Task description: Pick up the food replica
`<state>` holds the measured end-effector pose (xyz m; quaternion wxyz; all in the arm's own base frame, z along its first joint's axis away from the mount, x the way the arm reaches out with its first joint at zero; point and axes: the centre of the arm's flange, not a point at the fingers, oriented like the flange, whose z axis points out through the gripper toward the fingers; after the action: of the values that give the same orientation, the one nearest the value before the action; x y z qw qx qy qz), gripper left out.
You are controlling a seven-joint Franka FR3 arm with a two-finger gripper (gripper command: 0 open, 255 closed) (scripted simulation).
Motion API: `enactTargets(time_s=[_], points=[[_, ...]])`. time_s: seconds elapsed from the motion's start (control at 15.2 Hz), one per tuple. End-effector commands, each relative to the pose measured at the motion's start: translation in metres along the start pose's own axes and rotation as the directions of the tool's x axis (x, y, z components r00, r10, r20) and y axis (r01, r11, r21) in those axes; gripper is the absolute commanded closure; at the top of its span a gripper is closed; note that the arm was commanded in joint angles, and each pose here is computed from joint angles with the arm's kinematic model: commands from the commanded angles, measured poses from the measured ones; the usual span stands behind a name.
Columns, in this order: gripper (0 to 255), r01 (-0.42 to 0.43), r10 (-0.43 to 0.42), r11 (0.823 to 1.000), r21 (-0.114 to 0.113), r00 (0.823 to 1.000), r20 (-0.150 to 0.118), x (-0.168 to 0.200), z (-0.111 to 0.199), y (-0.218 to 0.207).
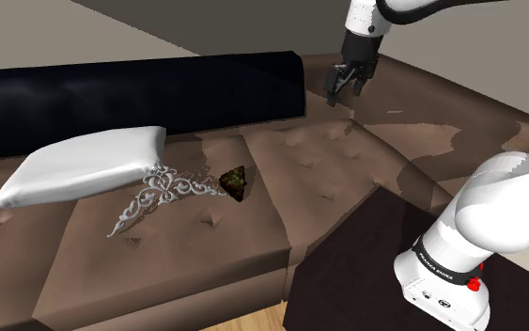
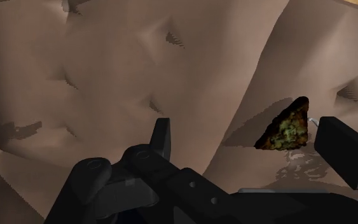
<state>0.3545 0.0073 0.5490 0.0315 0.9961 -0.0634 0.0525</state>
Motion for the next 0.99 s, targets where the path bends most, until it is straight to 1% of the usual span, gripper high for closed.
enactTargets(time_s=[0.0, 0.92], points=[[0, -0.015, 0.015, 1.000, 0.007, 1.000, 0.004, 0.009, 0.018, -0.011], [0, -0.111, 0.109, 0.993, 0.048, 0.993, 0.045, 0.078, 0.165, -0.098]])
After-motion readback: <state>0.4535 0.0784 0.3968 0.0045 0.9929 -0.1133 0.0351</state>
